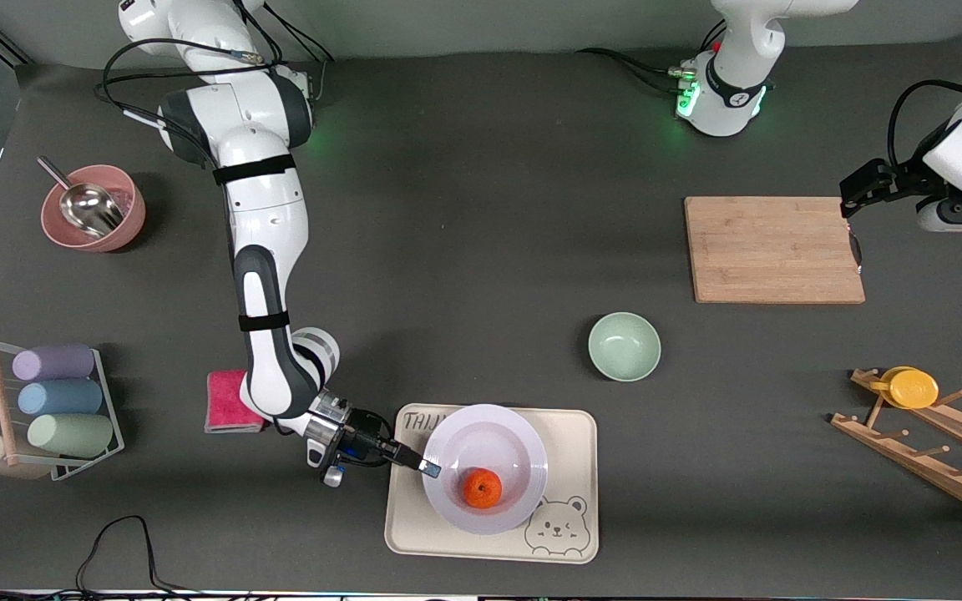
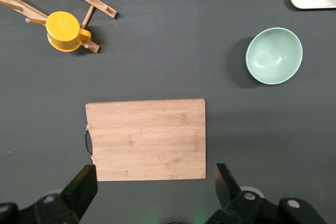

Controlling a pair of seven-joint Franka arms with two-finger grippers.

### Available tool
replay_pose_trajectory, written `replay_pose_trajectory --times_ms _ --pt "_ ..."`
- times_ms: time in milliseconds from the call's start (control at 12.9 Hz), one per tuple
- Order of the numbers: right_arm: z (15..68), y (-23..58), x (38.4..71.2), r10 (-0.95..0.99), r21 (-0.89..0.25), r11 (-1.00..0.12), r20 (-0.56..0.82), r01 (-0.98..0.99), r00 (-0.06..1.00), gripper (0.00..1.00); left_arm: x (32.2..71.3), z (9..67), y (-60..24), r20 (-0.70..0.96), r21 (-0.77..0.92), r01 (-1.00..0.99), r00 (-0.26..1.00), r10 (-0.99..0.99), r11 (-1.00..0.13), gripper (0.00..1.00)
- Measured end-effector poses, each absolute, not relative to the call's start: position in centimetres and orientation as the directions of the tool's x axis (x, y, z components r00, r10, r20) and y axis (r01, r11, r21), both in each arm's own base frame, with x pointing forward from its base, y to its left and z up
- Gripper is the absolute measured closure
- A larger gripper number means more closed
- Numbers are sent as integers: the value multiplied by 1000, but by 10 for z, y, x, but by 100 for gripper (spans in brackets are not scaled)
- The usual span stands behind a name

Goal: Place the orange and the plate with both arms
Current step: 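Lower the plate onto the tray and open the right gripper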

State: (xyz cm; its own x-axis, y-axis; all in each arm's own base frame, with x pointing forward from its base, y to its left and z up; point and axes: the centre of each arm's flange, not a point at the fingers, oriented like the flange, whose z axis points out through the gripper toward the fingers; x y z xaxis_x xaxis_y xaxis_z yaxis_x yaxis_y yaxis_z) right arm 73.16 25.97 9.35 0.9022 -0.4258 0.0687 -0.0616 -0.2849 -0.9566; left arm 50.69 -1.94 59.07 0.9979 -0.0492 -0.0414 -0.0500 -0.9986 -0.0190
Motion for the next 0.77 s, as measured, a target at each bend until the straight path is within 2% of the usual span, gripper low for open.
replay_pose_trajectory --times_ms 232,309,618,695,772 --pt "94 260 732 -410 -951 -309 128 -5 903 96 507 591 -19 -41 -19 -50 998 -49 -999 0" --pt "95 259 733 -406 -949 -315 144 10 902 90 507 591 -19 -41 -19 -50 998 -49 -999 0" --pt "97 257 735 -407 -949 -315 155 21 900 43 507 591 -19 -41 -19 -50 998 -49 -999 0" --pt "98 258 736 -407 -949 -314 157 24 900 34 507 591 -19 -41 -19 -50 998 -49 -999 0" --pt "100 257 737 -408 -950 -312 160 28 899 21 507 591 -20 -41 -19 -50 998 -49 -999 0"
